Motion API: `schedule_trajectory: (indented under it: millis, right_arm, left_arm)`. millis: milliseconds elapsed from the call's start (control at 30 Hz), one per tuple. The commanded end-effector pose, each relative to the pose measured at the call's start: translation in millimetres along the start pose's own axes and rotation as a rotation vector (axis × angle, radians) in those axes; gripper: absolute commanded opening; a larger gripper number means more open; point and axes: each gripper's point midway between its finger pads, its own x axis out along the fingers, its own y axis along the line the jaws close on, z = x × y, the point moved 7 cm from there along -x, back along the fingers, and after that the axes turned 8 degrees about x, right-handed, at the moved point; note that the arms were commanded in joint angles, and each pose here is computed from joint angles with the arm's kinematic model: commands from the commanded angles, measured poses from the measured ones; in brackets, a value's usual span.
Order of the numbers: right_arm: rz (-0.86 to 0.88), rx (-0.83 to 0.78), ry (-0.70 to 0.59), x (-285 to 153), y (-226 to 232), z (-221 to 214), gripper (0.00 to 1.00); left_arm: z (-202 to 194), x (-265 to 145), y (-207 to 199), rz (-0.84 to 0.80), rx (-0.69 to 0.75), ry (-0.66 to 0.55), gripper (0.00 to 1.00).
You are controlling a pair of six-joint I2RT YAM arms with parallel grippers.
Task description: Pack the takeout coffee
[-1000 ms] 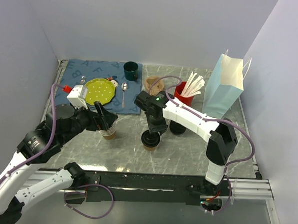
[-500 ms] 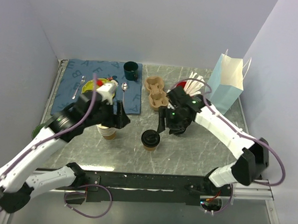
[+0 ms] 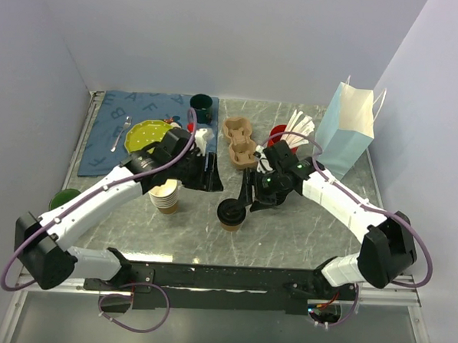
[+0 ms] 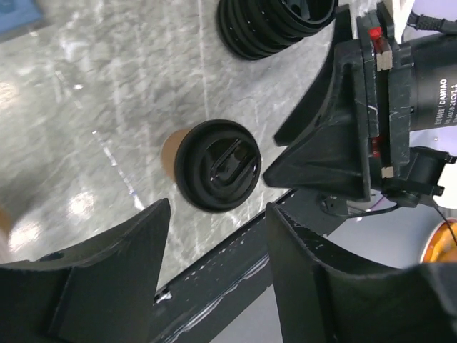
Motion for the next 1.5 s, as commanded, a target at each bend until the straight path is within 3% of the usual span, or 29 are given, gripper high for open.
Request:
schedule_trajectory:
  millis: [0,467,1000,1300,1467]
  right_arm:
    - [0.042,-0.020,-0.025,6.8,5.9,12.5,0.66]
    - [0.000,-0.010,0.001,28.1,-5.3,17.6,0.63]
    - [-0.045,-0.001,0.038,47.9,-29.9,6.8,0.49]
    - [-0.047,0.018,0.044,60.7,-46.0,-3.4,0.47]
    - [-0.039,0.013,0.033,59.2,-44.6,-2.8,0.45]
  left_arm:
    - [-0.3,17.9,-3.9,-0.085,-0.034,0.000,0.61]
    - [-47.4,72.1,20.0,-0.081,-0.104,0.122,0.54]
    - [-71.8,88.1,32.0,-0.012,-0.099,0.196,0.49]
    - [-86.3,89.2,38.4,0.003,-0.130,0.211,0.49]
    - [-84.4,84.8,36.2,0.002,-0.131,0.201,0.57]
